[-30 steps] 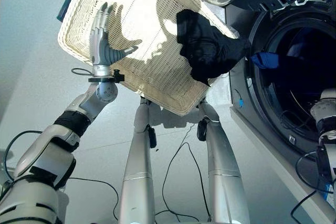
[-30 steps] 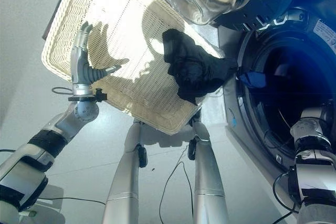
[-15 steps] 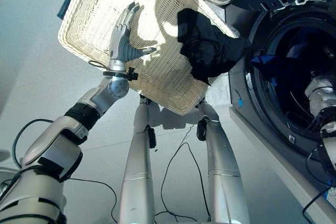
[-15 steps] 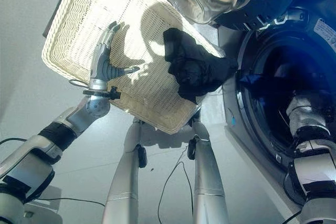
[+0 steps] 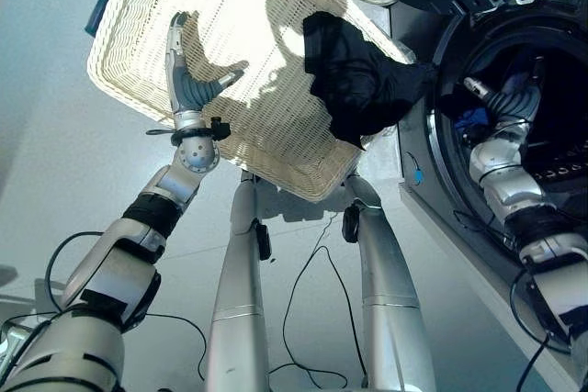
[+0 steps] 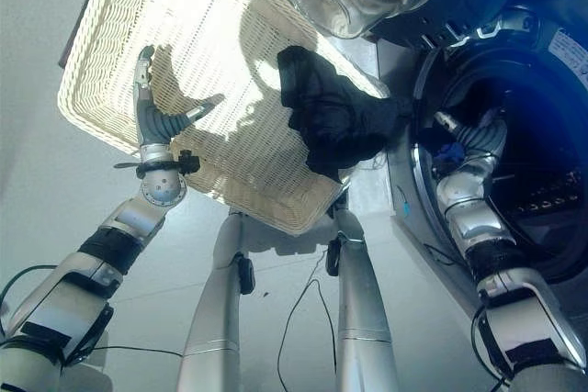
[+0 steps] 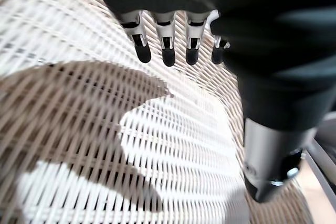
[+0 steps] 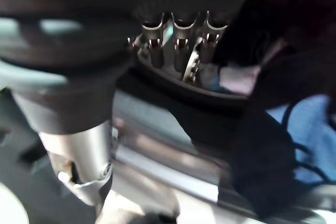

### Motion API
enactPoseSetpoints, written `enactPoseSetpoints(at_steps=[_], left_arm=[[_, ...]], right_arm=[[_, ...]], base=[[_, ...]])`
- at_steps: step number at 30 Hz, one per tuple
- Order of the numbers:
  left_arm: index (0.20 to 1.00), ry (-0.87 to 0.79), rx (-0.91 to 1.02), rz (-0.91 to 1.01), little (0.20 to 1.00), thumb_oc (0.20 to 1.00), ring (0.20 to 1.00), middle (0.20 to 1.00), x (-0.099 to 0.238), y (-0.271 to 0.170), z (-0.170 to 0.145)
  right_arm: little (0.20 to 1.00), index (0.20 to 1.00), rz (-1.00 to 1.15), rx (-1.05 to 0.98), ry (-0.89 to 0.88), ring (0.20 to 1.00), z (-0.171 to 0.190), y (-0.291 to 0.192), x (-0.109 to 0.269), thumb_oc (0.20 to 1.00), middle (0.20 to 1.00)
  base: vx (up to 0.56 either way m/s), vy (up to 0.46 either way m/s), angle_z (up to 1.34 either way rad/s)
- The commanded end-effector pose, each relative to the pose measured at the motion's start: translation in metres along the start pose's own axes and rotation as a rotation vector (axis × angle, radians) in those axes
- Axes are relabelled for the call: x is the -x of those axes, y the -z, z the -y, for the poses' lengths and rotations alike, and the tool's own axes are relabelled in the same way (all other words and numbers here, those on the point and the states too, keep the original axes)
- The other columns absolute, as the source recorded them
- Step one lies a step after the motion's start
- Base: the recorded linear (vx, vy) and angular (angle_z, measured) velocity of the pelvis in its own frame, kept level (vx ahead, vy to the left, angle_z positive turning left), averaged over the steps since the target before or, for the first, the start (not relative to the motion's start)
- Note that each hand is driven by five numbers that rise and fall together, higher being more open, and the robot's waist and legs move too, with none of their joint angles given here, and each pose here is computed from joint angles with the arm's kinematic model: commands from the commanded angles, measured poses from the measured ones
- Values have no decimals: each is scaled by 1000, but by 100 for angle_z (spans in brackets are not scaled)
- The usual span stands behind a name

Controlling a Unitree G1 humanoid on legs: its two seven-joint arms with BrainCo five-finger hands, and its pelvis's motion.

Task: Put the clothes into the washing machine.

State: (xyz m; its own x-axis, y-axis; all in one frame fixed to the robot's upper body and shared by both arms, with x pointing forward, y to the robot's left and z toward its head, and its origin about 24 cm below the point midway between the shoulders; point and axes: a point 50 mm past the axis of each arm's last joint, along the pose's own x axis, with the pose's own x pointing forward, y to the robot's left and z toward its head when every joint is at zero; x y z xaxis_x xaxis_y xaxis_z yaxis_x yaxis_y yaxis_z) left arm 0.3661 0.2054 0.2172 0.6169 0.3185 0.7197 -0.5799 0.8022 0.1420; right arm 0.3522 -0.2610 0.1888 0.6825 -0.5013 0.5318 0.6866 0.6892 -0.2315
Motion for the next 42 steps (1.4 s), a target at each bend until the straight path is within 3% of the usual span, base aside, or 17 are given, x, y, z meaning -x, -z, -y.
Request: enactPoseSetpoints(at_steps=[1, 7, 12, 27, 42], left_arm=[[1000, -117, 100, 42, 1000, 1000, 1000, 1000, -12, -14, -4], [1000, -146, 110, 25, 1000, 1000, 1000, 1000, -8, -11, -6], [1000, -160, 113, 8, 1000, 1000, 1000, 1000, -3, -10, -3], [1000, -150, 129, -5, 1000, 1000, 1000, 1000, 5, -10, 4], [1000, -98, 130, 23, 1000, 1000, 1000, 1000, -12, -22, 9]], right_arm=[[1000, 1000, 76, 43, -37, 1000, -2, -4, 4, 1000, 1000], [1000, 1000, 162, 31, -149, 1000, -18, -13, 21, 1000, 1000], [1000, 1000, 361, 9, -244, 1000, -36, -47, 42, 1000, 1000], [1000, 1000, 750, 13, -261, 1000, -42, -110, 55, 1000, 1000], [1000, 1000, 819, 423, -477, 1000, -72, -108, 35, 1000, 1000]], base=[[0, 0, 0], [0, 20, -3], [-3, 23, 0], [0, 0, 0], [1, -11, 2]])
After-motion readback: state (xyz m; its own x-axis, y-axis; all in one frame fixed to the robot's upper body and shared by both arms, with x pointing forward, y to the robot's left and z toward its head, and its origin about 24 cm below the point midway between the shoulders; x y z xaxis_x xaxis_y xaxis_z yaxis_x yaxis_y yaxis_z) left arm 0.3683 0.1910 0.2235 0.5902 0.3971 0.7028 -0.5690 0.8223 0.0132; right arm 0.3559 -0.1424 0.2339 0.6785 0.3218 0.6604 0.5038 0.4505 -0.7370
